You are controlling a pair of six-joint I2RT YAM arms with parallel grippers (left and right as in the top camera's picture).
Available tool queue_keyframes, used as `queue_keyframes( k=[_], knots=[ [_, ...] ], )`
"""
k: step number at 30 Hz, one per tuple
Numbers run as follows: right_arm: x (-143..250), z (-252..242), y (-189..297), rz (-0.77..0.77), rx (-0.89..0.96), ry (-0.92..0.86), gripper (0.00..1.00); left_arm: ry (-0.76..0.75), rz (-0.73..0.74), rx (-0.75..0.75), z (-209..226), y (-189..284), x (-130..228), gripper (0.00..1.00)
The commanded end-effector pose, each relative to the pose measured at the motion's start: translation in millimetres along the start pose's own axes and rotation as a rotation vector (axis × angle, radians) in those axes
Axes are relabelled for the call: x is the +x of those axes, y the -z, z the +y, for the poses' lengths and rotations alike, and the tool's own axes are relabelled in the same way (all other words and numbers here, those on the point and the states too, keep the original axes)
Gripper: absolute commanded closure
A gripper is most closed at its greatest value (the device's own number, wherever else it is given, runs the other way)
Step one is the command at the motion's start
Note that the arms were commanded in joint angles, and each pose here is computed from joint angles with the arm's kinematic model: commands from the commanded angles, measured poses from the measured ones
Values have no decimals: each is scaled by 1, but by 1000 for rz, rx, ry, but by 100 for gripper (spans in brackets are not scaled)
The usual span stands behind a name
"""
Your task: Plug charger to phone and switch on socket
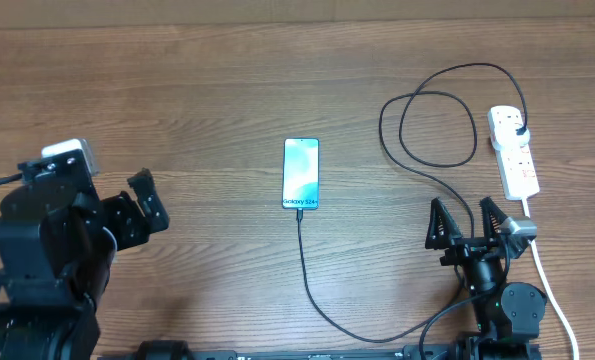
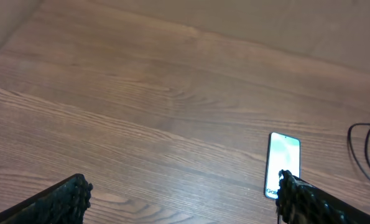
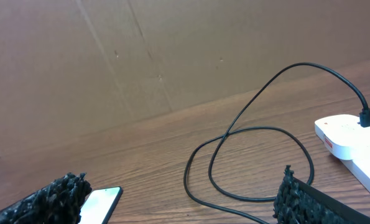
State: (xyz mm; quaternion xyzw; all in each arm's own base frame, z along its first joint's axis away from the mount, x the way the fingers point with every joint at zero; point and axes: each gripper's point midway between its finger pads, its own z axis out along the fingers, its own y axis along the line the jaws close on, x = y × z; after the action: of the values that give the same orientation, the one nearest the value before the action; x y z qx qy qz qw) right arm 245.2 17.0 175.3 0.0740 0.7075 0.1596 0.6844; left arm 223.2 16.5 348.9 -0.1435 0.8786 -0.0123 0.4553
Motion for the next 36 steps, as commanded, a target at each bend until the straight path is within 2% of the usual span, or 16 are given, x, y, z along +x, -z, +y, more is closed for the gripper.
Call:
queue_keyframes(
  k=[1,8,14,20,29,36],
  knots=[
    [1,-3,0,-7,11,1,0,-3,-87,34,1,27,-4,1],
    [1,-3,0,-7,11,1,0,-7,-227,36,14,70,0,0],
    [1,-3,0,-7,11,1,0,-40,-300,94,13,72,21,0],
    [1,-3,0,-7,11,1,0,-39,-394,186,4,40,48,0],
    [1,-3,0,-7,11,1,0,-51,-407,279,-9,-40,94,0],
    [1,-3,0,-7,11,1,0,-10,-502,343,-14,-78,112,0]
  ],
)
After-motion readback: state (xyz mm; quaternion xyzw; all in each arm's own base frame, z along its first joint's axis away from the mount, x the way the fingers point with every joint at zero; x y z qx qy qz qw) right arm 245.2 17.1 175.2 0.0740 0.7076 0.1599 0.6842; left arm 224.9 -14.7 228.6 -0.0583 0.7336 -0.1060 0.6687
